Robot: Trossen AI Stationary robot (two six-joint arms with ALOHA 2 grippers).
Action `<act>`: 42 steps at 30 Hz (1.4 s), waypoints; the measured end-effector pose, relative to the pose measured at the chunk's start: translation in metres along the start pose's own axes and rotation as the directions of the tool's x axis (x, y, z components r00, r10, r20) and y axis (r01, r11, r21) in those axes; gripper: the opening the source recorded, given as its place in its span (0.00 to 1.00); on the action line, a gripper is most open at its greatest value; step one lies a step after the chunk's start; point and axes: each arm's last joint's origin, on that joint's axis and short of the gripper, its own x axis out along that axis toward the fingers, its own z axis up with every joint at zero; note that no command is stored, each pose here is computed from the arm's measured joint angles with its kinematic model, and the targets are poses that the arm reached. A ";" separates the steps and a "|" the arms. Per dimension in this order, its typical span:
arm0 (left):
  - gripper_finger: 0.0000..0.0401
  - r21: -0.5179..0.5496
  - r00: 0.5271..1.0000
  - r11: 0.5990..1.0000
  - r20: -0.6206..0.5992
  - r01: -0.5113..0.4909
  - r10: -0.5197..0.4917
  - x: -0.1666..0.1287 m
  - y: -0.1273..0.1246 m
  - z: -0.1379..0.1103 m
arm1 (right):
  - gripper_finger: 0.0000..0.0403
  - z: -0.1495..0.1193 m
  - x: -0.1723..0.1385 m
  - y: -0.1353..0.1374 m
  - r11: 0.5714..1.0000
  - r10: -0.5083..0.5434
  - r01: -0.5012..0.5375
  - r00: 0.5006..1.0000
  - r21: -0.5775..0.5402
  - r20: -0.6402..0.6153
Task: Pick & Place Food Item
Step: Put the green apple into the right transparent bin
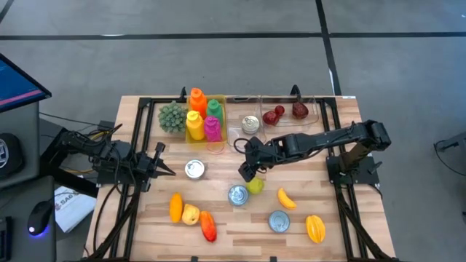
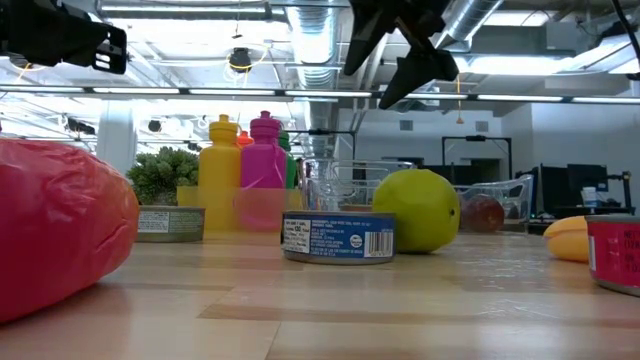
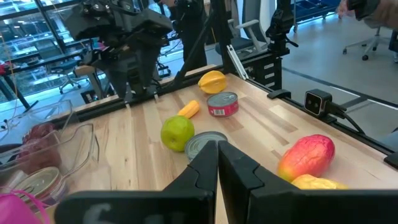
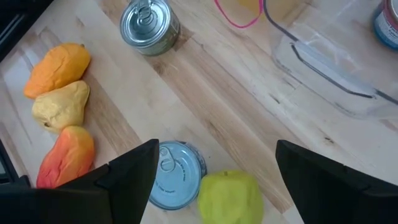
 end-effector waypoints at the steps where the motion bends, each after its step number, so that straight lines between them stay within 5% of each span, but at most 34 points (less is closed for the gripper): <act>1: 0.01 0.000 1.000 1.000 0.000 0.000 0.000 0.000 0.000 0.000 | 0.79 0.000 0.000 0.000 1.000 0.002 -0.002 1.000 0.001 0.002; 23: 0.01 0.000 1.000 1.000 0.000 0.000 0.000 0.000 0.000 0.000 | 0.79 0.006 0.000 0.006 0.997 0.069 -0.070 0.996 0.017 0.059; 31: 0.01 0.000 1.000 1.000 0.000 0.000 0.000 0.000 0.000 0.000 | 0.79 -0.003 0.008 0.014 0.975 0.064 -0.055 0.997 -0.214 0.035; 39: 0.01 0.000 1.000 1.000 -0.010 0.002 -0.002 0.002 0.000 0.000 | 0.97 -0.017 0.020 0.013 0.988 -0.045 0.044 0.999 -0.145 -0.001; 42: 0.01 0.001 1.000 1.000 -0.021 0.004 -0.004 0.004 0.000 -0.001 | 0.96 -0.018 0.020 0.012 0.988 -0.065 0.065 0.998 -0.138 0.002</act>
